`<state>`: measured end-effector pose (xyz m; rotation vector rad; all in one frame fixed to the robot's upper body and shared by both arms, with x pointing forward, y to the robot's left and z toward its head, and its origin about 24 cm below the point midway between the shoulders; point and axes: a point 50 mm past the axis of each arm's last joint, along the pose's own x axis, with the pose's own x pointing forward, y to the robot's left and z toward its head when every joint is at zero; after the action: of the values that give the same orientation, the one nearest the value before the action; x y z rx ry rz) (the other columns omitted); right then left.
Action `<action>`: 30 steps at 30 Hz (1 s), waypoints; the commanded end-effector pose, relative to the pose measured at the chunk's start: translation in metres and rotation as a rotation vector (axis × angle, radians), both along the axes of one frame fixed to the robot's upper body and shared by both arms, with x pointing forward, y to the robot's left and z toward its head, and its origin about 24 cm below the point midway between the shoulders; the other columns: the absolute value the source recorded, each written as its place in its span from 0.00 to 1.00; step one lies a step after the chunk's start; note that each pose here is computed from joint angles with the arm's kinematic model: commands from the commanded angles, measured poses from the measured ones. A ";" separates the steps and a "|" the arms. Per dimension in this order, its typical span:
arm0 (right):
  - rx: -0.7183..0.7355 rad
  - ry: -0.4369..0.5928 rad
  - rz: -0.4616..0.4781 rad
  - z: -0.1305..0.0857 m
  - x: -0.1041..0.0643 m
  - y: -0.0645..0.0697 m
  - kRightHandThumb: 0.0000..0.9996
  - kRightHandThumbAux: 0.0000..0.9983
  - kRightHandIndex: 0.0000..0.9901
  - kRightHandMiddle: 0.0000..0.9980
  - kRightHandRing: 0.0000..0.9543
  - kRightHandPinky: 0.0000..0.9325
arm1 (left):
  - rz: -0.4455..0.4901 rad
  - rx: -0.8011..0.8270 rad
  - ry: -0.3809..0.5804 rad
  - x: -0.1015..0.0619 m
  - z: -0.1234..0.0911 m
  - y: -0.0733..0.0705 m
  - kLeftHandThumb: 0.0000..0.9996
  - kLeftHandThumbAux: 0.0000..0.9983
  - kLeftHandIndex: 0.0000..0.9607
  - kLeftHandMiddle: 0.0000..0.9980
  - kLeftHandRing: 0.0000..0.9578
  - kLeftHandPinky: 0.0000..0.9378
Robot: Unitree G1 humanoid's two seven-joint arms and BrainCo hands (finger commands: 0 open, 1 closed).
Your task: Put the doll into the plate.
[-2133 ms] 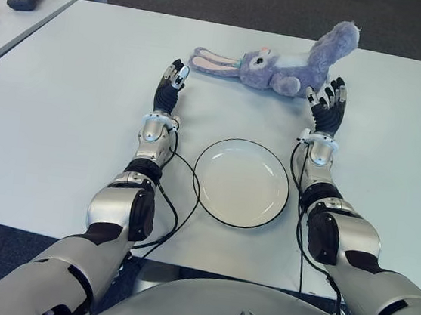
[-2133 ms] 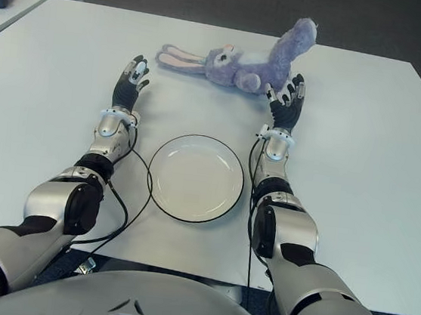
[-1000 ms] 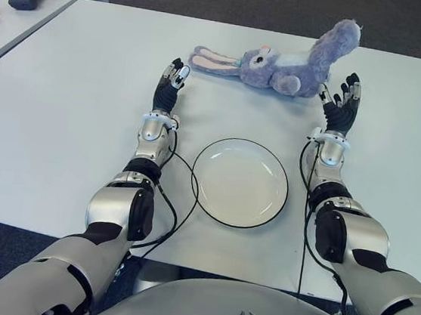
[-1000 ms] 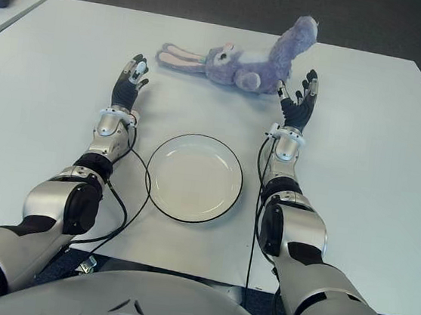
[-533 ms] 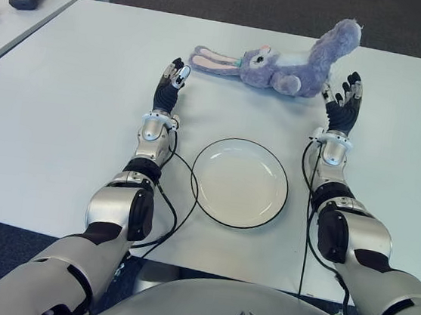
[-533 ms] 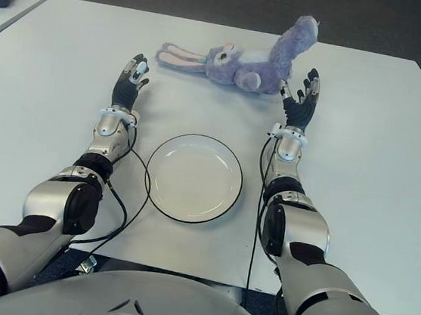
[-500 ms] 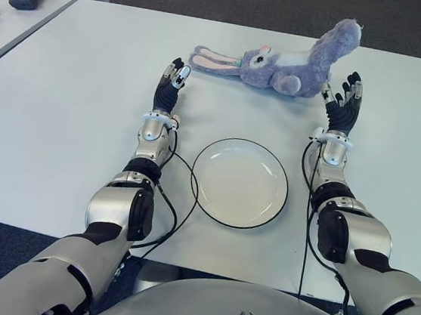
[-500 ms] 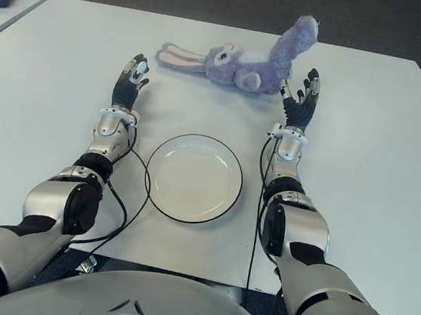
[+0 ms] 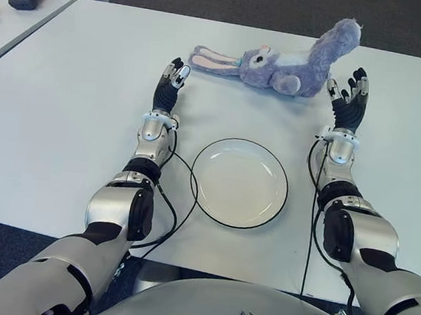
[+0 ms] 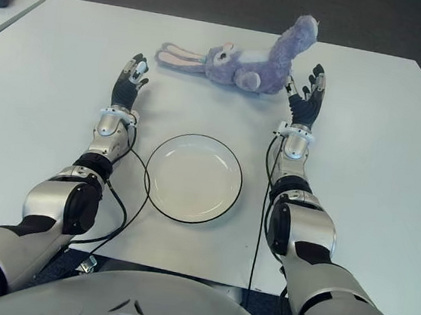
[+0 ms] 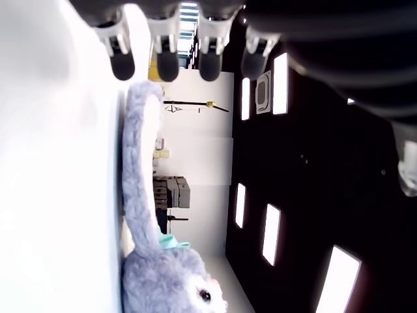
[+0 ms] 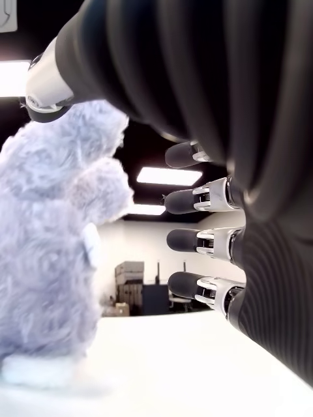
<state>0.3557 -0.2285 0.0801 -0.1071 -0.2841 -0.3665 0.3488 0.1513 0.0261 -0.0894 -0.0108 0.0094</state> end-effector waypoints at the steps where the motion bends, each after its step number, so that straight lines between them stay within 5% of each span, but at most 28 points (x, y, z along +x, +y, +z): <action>1: -0.066 -0.044 0.031 0.020 0.009 0.000 0.36 0.66 0.01 0.07 0.06 0.08 | 0.037 -0.085 0.522 -0.094 -0.117 -0.005 0.00 0.39 0.00 0.00 0.00 0.00; 30: -0.144 -0.030 0.035 0.046 0.020 -0.014 0.32 0.65 0.01 0.06 0.04 0.03 | 0.016 -0.054 0.536 -0.092 -0.116 -0.006 0.00 0.39 0.00 0.00 0.00 0.00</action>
<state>0.3686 -0.2427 0.1204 -0.2205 -0.3790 -0.3293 0.3494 0.1505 0.0270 -0.0885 -0.0133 0.0064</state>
